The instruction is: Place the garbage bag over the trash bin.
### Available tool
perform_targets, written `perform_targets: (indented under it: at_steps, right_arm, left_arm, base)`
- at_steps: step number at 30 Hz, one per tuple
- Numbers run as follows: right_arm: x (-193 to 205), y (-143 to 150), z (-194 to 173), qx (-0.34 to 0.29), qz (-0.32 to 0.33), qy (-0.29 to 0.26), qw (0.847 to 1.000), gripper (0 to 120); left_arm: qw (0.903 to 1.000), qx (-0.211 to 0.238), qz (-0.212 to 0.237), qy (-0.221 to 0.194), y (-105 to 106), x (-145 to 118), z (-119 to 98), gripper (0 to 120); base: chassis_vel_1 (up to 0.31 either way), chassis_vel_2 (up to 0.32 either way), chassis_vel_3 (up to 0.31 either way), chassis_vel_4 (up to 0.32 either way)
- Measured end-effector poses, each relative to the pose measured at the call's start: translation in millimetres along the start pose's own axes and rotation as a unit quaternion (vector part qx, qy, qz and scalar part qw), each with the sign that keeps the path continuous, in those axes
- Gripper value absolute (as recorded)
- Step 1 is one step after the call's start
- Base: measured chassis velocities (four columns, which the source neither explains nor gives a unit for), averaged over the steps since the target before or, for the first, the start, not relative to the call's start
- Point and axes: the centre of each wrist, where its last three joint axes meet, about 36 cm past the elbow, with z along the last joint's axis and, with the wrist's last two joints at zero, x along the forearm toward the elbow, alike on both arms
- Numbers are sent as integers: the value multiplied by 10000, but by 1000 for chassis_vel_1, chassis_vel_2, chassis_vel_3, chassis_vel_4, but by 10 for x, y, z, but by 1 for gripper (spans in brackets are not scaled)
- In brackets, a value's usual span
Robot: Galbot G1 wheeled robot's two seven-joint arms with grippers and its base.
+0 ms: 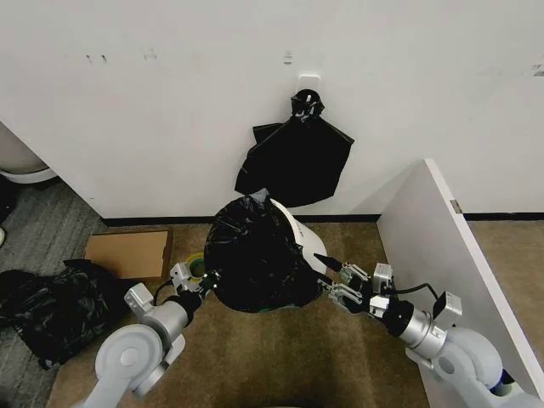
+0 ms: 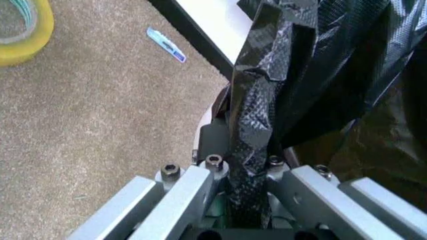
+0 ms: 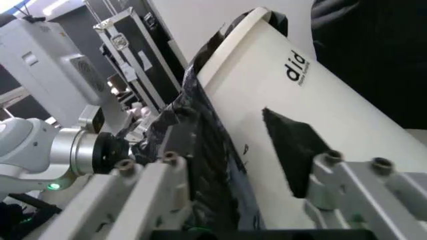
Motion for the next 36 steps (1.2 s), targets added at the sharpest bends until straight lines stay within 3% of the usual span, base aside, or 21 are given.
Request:
perform_targets:
  at_steps: [9,29,36]
  right_arm:
    - [5,15,16,19,-37,-55,10000,0]
    - [51,-3,54,41,-11,-272,9996,0]
    - [79,-60,55,105,15,-212,9997,23]
  left_arm:
    - [10000,5,-29,-6,19,-13,1,0]
    - [10000,6,-32,-28,21,-22,-5,0]
    - [10000,-8,-23,-24,15,-21,-6,0]
  base:
    - [0,0,0,0]
    - [0,0,0,0]
    - [0,0,0,0]
